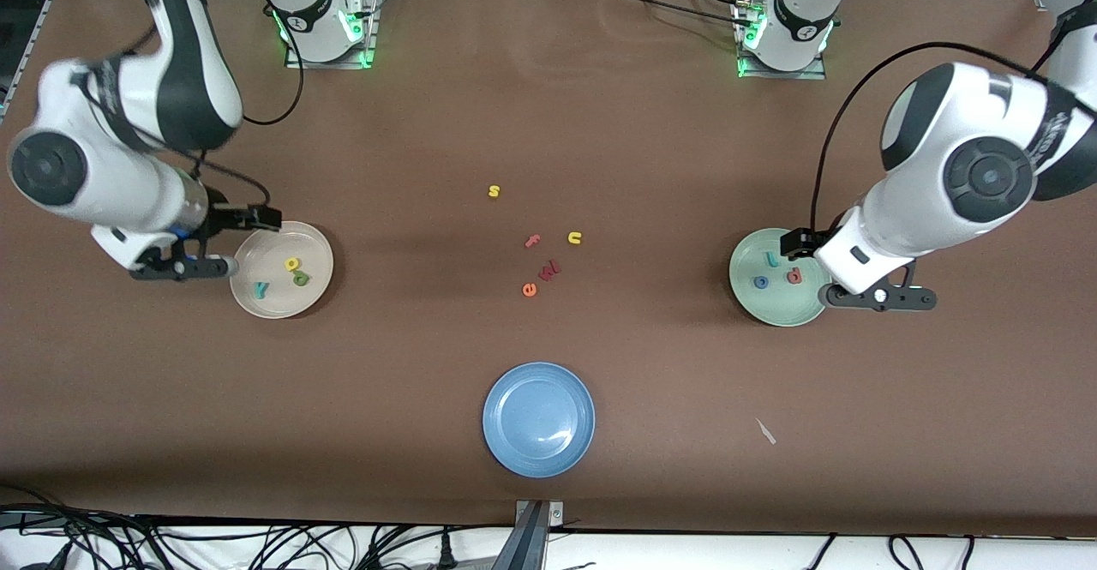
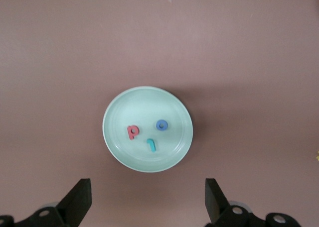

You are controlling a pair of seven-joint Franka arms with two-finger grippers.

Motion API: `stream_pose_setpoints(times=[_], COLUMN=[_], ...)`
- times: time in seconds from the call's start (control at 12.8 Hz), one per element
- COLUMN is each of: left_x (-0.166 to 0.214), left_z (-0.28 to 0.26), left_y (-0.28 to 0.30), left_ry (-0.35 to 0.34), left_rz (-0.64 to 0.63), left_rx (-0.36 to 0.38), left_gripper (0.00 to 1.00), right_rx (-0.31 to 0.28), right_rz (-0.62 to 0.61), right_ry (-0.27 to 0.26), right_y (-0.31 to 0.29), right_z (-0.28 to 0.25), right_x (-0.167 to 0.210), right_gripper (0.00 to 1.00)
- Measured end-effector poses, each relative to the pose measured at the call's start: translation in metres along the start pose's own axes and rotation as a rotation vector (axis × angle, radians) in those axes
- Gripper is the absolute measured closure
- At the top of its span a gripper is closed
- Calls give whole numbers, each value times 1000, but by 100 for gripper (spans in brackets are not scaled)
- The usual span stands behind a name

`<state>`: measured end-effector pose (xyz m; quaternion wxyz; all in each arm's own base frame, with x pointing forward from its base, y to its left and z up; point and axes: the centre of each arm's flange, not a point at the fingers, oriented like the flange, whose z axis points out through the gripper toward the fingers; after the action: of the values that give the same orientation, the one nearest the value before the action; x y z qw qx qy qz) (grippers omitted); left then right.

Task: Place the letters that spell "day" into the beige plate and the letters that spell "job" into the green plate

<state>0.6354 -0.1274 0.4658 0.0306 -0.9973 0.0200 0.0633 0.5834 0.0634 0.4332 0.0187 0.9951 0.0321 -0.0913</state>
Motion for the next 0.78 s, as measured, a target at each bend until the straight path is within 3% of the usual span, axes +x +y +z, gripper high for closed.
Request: stream_pose_setpoints(times=[0.16, 0.39, 0.78], left_x=[-3, -17, -38], left_z=[-26, -60, -99], left_y=[-3, -12, -61], left_ry=[38, 76, 116], left_rz=[5, 57, 121], left_rx=[1, 25, 30], left_gripper=[0, 0, 0], right_rx=[0, 7, 17], right_rz=[-10, 5, 69], right_ry=[41, 58, 76], right_y=[7, 23, 51], right_z=[-48, -98, -141], right_x=[-32, -70, -85], right_gripper=[0, 0, 0])
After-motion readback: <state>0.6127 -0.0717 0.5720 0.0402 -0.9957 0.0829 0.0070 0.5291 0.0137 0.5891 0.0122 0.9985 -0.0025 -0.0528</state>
